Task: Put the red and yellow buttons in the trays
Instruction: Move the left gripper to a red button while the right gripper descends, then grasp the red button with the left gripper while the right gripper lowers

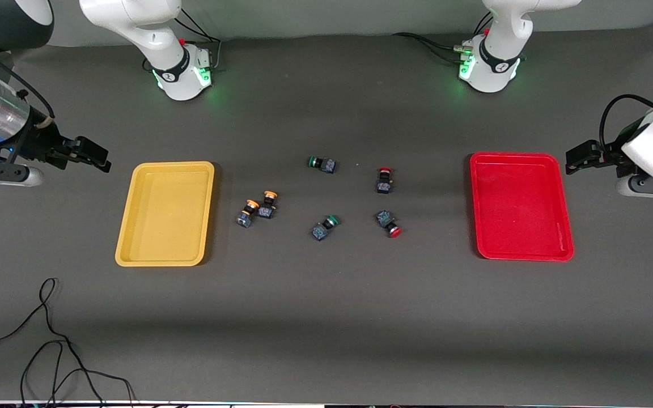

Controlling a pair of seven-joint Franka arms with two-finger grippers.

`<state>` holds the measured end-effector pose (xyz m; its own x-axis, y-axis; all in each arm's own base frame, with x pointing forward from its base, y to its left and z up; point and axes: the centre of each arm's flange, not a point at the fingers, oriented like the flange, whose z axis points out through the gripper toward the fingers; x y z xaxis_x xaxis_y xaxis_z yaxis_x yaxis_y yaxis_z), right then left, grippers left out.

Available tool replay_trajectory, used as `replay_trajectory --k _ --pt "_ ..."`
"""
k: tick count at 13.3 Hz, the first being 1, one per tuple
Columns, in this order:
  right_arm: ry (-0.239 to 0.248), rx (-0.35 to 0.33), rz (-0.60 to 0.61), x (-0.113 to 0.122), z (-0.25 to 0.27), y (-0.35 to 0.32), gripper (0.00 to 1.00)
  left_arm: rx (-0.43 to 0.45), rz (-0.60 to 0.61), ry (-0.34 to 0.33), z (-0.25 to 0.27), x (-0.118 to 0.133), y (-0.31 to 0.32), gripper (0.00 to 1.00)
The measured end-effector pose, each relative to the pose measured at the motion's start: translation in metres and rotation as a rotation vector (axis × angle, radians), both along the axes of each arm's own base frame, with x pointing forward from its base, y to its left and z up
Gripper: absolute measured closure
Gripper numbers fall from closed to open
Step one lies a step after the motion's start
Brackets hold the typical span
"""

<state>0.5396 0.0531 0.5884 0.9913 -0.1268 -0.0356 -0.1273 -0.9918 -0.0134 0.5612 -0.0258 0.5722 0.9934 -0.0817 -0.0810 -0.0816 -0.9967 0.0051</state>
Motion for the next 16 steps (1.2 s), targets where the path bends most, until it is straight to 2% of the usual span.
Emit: replay_trajectory --k 4,8,10,12,14,16 --pt "0.000 0.001 0.009 0.000 0.000 0.005 0.00 0.000 0.004 -0.001 0.000 0.000 -0.001 0.00" --pt "0.035 0.002 0.061 0.001 -0.028 0.081 0.00 0.000 0.007 -0.004 0.001 0.000 0.000 0.00" --pt "0.062 0.005 0.027 0.006 -0.070 0.138 0.00 -0.009 0.008 0.002 -0.001 0.001 -0.002 0.00" --pt "0.110 0.008 -0.026 0.009 -0.127 0.187 0.00 -0.028 0.027 0.022 -0.013 0.001 -0.013 0.00" --pt "0.143 0.015 -0.080 0.009 -0.187 0.214 0.00 -0.024 0.060 0.040 -0.030 -0.003 -0.055 0.00" --pt "0.153 0.029 -0.132 0.003 -0.244 0.223 0.00 -0.009 0.076 0.051 -0.042 -0.015 -0.119 0.00"
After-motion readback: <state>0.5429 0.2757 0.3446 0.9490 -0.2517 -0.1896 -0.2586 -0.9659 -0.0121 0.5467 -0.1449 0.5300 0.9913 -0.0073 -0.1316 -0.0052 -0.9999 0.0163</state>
